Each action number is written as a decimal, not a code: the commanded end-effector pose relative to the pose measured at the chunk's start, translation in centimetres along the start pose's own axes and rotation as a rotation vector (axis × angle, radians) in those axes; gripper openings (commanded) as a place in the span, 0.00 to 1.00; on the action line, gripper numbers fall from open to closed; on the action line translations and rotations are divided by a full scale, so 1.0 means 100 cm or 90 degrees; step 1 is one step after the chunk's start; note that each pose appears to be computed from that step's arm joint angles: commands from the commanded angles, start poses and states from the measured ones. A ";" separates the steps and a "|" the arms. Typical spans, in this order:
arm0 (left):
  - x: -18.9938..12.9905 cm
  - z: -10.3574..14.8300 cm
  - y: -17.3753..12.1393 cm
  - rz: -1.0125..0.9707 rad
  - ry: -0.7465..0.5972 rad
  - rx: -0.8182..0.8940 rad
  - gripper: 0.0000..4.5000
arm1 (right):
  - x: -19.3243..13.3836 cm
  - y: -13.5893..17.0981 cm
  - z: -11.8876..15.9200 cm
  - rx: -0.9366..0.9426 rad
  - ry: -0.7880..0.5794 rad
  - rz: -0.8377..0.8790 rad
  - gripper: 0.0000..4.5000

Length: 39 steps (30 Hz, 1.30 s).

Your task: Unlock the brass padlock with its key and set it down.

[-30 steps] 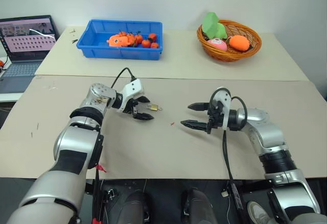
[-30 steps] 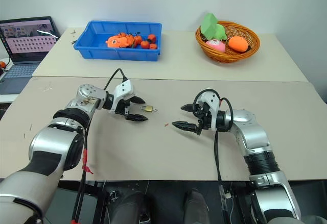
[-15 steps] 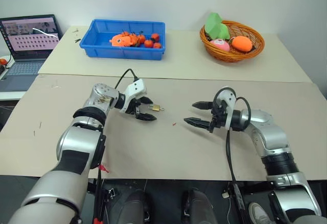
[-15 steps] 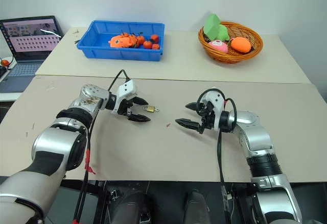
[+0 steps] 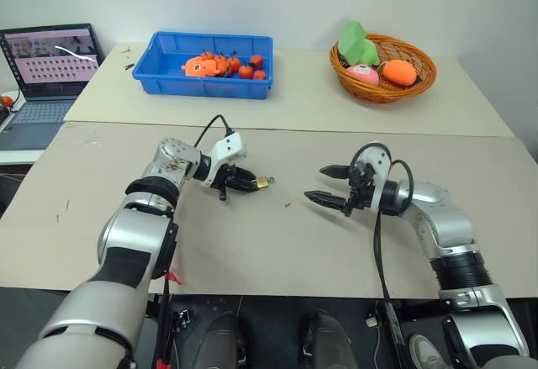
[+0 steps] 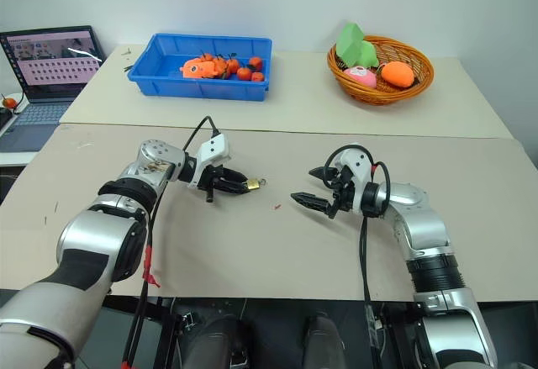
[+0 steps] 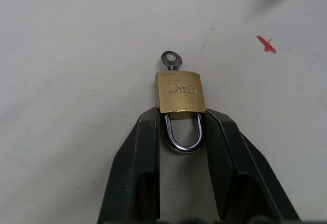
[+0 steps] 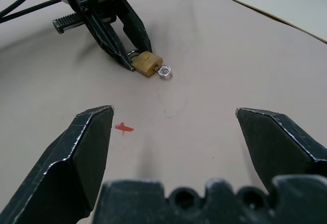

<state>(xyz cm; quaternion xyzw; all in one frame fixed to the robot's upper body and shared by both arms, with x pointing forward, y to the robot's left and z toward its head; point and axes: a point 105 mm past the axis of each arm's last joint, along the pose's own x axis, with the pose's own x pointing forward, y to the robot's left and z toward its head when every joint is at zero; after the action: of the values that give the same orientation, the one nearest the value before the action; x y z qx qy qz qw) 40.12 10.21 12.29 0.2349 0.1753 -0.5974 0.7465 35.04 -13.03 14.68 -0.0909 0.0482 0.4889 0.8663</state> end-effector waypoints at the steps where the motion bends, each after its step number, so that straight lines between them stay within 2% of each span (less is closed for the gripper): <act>1: 0.011 -0.009 -0.008 -0.020 0.018 -0.004 0.17 | -0.006 -0.005 0.014 -0.039 -0.022 -0.017 1.00; 8: -0.001 0.018 0.008 0.042 -0.066 0.011 0.17 | -0.004 -0.007 0.014 -0.050 -0.016 -0.028 1.00; 11: -0.012 0.020 0.009 0.036 -0.086 0.011 0.17 | -0.003 -0.007 0.013 -0.054 -0.014 -0.030 1.00; 16: -0.031 0.007 0.002 0.001 -0.076 0.014 0.17 | 0.001 -0.006 0.013 -0.060 -0.013 -0.032 1.00; 20: -0.064 -0.025 -0.011 -0.043 -0.019 0.014 0.17 | 0.003 -0.001 0.022 -0.076 -0.025 -0.036 1.00; 27: -0.106 -0.053 -0.032 -0.051 0.065 0.045 0.17 | -0.002 0.008 0.041 -0.105 -0.053 -0.052 1.00; 35: -0.118 -0.064 -0.062 -0.098 0.074 0.050 0.17 | -0.007 0.015 0.063 -0.112 -0.103 -0.093 1.00; 36: -0.116 -0.065 -0.064 -0.098 0.067 0.045 0.40 | -0.007 0.015 0.065 -0.110 -0.110 -0.100 1.00; 37: -0.115 -0.067 -0.065 -0.100 0.061 0.034 0.44 | -0.008 0.013 0.066 -0.106 -0.115 -0.110 1.00; 39: -0.113 -0.070 -0.066 -0.095 0.059 0.031 0.63 | -0.009 0.011 0.067 -0.099 -0.121 -0.126 1.00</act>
<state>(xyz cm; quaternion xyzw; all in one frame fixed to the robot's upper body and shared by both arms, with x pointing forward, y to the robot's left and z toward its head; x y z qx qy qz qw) 31.34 22.21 11.88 0.2663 0.2173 -0.6445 0.6830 33.86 -11.30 19.68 -0.1242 -0.0525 0.4261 0.8946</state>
